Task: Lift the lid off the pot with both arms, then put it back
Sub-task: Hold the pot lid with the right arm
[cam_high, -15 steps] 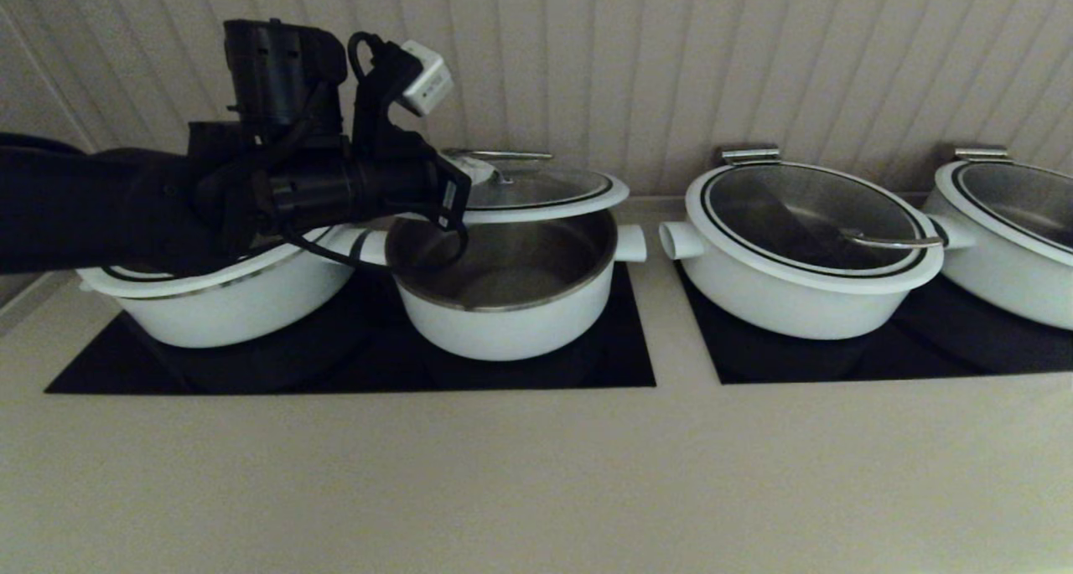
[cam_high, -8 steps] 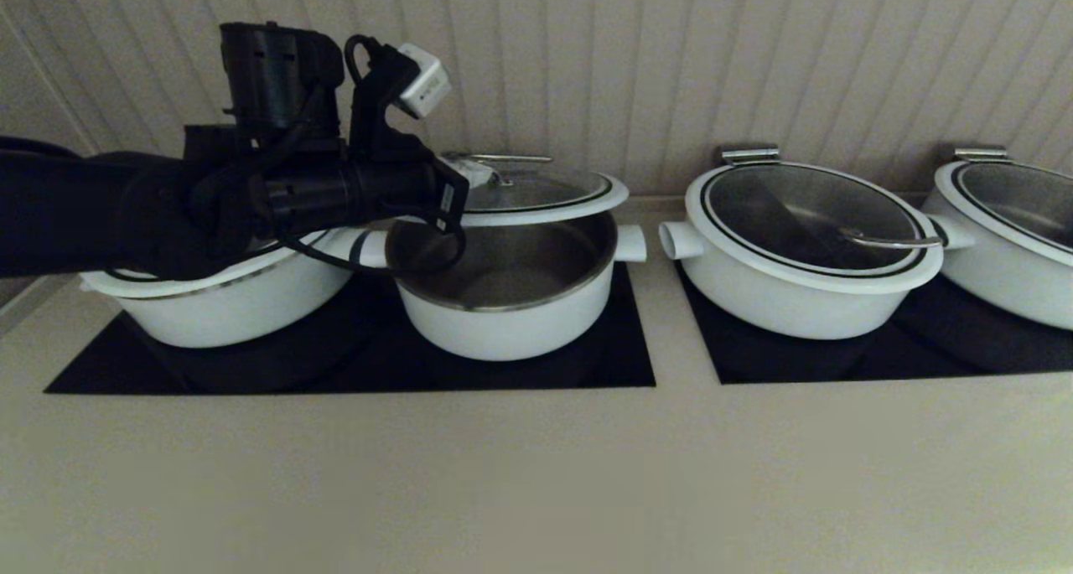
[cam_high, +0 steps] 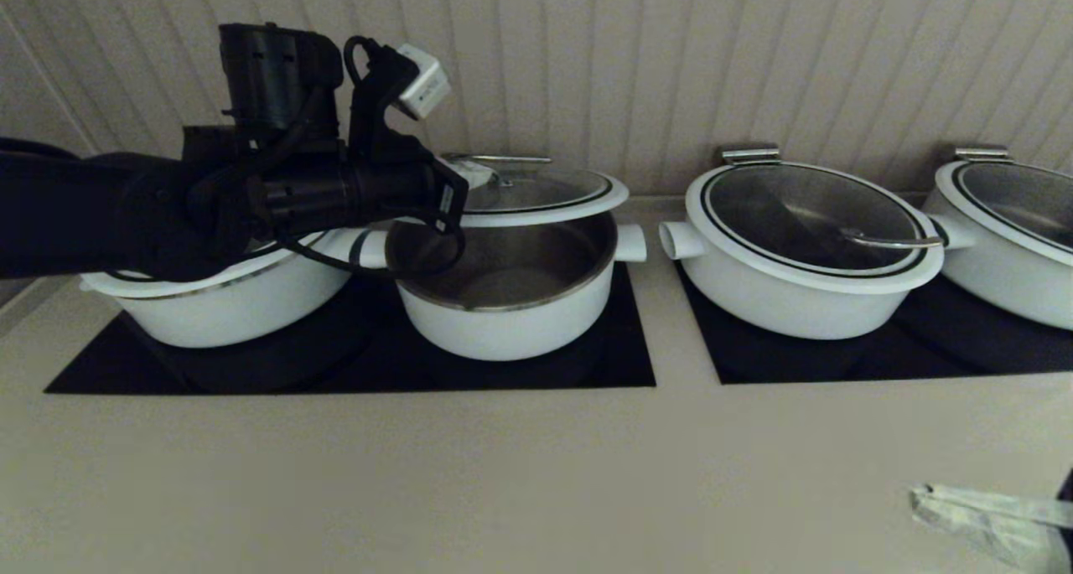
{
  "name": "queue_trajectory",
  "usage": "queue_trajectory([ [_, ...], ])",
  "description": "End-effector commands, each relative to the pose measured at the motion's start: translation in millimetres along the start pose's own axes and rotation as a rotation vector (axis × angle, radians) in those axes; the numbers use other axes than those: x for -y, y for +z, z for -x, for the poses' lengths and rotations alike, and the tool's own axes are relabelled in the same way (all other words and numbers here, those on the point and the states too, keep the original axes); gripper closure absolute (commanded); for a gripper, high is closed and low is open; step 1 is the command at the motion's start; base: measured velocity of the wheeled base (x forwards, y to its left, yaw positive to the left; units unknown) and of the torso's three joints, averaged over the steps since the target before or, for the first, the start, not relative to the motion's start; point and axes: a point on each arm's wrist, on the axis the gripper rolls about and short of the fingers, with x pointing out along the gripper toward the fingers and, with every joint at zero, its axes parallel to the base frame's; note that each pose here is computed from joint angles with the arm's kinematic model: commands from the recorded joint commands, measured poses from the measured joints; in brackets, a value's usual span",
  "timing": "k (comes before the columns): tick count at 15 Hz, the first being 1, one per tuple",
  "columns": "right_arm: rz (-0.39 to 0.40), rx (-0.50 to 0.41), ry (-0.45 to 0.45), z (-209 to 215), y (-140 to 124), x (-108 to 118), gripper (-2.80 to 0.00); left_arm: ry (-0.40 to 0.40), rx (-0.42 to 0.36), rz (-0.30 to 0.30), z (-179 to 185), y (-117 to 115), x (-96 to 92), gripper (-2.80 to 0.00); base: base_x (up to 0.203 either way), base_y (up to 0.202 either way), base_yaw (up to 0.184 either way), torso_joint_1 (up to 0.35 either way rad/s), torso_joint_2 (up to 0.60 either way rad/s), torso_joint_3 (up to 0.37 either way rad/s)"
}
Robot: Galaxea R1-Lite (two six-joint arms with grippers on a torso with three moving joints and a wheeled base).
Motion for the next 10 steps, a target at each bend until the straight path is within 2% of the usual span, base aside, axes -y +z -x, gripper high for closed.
queue_trajectory([
  [1, -0.066, -0.072, 0.107, -41.1, -12.7, 25.2, 0.0, 0.002, 0.002, -0.001, 0.5, 0.5, 0.0, 0.0, 0.0, 0.0, 0.0, 0.0, 0.0, 0.0],
  [4, -0.032, -0.017, 0.139, -73.2, -2.3, 47.5, 0.0, 0.003, 0.002, -0.001, 1.0, 0.7, 0.0, 0.0, 0.0, 0.0, 0.0, 0.0, 0.0, 0.0],
  [7, -0.019, 0.003, 0.141, -95.8, 6.4, 67.5, 0.0, -0.002, -0.011, 0.002, 0.6, -3.5, 1.2, 0.0, 0.0, 0.0, 0.0, 0.0, 0.0, 0.0],
  [10, 0.033, 0.058, 0.128, -126.4, 9.7, 93.7, 0.0, -0.002, -0.015, 0.003, 0.9, -4.7, 1.6, 0.0, 0.0, 0.0, 0.0, 0.0, 0.0, 0.0],
])
